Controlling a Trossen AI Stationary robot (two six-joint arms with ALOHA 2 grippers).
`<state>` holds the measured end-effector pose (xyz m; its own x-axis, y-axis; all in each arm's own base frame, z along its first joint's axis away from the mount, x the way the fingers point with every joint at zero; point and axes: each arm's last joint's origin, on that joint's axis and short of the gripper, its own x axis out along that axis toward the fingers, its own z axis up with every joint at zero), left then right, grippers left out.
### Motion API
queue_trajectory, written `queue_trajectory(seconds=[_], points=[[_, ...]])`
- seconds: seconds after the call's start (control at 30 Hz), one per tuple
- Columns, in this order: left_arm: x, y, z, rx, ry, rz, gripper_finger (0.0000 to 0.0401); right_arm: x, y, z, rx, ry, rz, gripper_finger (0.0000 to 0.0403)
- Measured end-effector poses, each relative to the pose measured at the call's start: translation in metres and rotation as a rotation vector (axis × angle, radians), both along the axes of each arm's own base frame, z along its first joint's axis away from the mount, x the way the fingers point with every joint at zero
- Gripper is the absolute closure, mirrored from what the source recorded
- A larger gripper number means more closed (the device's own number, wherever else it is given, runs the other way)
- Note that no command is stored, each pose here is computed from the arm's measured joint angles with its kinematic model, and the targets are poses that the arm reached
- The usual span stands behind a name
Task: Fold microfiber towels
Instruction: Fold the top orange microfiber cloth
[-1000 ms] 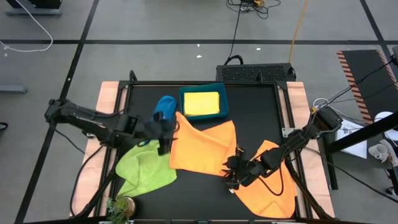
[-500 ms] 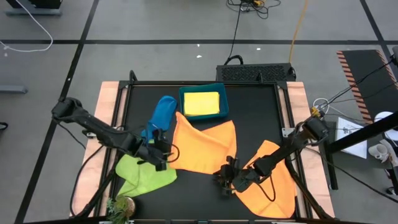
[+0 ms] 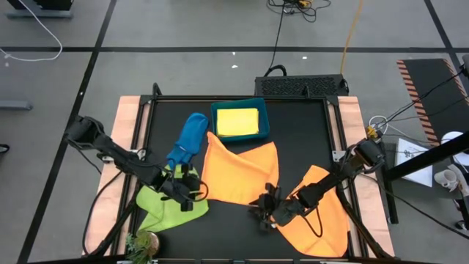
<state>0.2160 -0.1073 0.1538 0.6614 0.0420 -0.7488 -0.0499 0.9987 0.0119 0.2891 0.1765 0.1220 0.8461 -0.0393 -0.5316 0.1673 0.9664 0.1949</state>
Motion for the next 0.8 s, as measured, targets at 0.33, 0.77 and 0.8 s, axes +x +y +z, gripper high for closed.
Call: queue_trajectory(seconds=[0.33, 0.77, 0.8], points=[[0.002, -0.012, -0.010, -0.035, -0.021, -0.052, 0.0229, -0.008, -0.006, -0.007, -0.037, 0.117, -0.033, 0.0289], [0.006, -0.010, -0.037, -0.018, 0.089, -0.001, 0.0229, -0.036, -0.005, -0.008, 0.029, 0.256, -0.219, 0.0289], [0.006, -0.011, -0.038, -0.019, 0.092, 0.002, 0.0229, -0.036, -0.004, -0.007, 0.041, 0.248, -0.224, 0.0289]])
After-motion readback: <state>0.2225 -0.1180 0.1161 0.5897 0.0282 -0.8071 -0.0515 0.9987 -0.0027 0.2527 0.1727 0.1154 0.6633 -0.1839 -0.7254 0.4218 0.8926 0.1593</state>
